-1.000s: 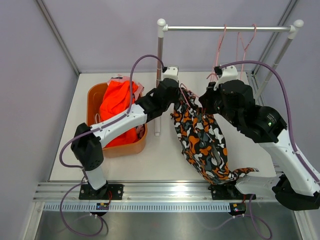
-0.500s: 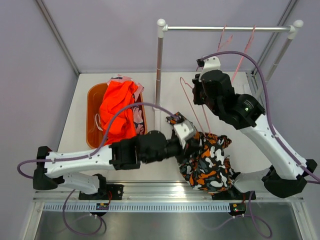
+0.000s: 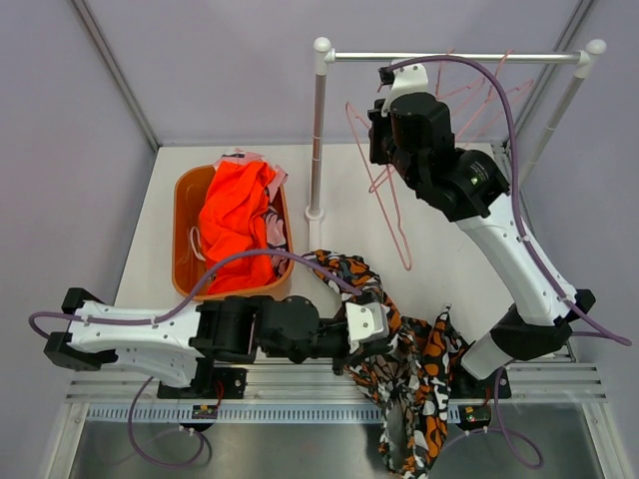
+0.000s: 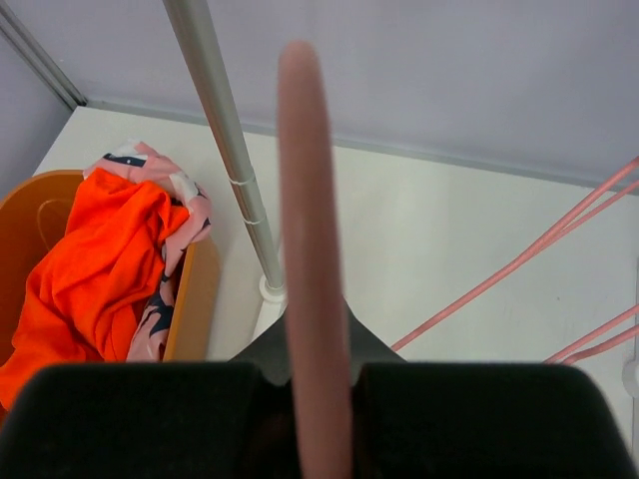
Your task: Remove the shorts from the hanger
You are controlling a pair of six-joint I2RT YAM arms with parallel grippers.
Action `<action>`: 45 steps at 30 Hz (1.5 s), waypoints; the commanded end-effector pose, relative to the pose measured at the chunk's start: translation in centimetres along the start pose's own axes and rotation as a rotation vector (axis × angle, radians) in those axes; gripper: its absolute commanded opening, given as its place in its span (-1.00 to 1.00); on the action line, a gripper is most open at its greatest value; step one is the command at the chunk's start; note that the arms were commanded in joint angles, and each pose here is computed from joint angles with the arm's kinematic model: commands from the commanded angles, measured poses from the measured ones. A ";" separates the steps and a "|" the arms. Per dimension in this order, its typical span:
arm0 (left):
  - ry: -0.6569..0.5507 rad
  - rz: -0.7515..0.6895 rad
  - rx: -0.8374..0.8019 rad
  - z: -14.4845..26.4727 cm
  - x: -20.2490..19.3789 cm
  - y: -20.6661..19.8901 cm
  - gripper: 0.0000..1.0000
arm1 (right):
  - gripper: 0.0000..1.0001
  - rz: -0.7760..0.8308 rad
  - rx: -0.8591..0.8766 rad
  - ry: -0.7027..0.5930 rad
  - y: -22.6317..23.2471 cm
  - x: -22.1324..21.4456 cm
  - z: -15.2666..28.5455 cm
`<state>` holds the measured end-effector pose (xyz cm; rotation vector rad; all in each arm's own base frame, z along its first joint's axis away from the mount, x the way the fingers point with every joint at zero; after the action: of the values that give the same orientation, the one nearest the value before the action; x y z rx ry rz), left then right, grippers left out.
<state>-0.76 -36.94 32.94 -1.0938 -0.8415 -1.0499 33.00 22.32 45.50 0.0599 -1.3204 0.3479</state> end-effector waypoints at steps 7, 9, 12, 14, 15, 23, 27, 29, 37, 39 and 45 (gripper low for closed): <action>-0.682 -0.008 0.778 15.9 19.3 9.8 -1.00 | -1.00 -0.008 -0.034 -0.044 -2.4 1.3 2.9; -0.816 -0.110 0.851 20.6 23.7 10.0 -1.00 | -1.00 -0.009 -0.031 -0.037 -2.6 1.2 3.4; -1.021 -0.187 0.935 27.3 30.3 8.9 -1.00 | -1.00 -0.004 -0.031 -0.029 -3.1 1.0 4.3; -1.118 -0.245 0.968 30.4 32.9 8.1 -1.00 | -1.00 -0.006 -0.039 -0.034 -3.7 1.0 5.3; -1.154 -0.302 1.022 32.8 34.0 7.6 -1.00 | -1.00 -0.004 -0.042 -0.032 -3.8 0.8 5.4; -1.211 -0.391 1.174 34.0 34.5 11.8 -1.00 | -1.00 -0.013 -0.044 -0.048 -4.9 0.8 7.4; -1.107 -0.322 1.184 30.6 30.7 17.7 -1.00 | -1.00 -0.016 -0.034 -0.040 -4.7 0.0 7.4; -1.023 -0.237 1.174 28.8 28.3 21.4 -1.00 | -1.00 -0.016 -0.034 -0.035 -4.7 -0.3 7.4; -0.765 0.117 1.219 21.9 16.5 31.7 -1.00 | -1.00 -0.006 -0.058 -0.026 -5.1 -0.9 7.4; -0.726 0.277 1.197 20.0 11.5 34.3 -1.00 | -1.00 -0.005 -0.061 -0.025 -5.2 -0.9 7.4; -0.743 0.955 1.079 18.7 -2.8 41.7 -1.00 | -1.00 -0.018 -0.039 -0.011 -5.0 -1.2 7.9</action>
<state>37.19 -12.70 27.91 -0.4136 -1.3023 0.3503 27.48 16.65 45.69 0.0280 -1.2979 0.3494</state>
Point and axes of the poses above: each gripper's point midway between its finger pads, its own z axis back along the fingers, its own y axis along the line the jaws close on, x = y × z, the point moved 2 cm from there along z, back along the fingers, and after that the axes turned 12 degrees about z, right-handed, at the moved point
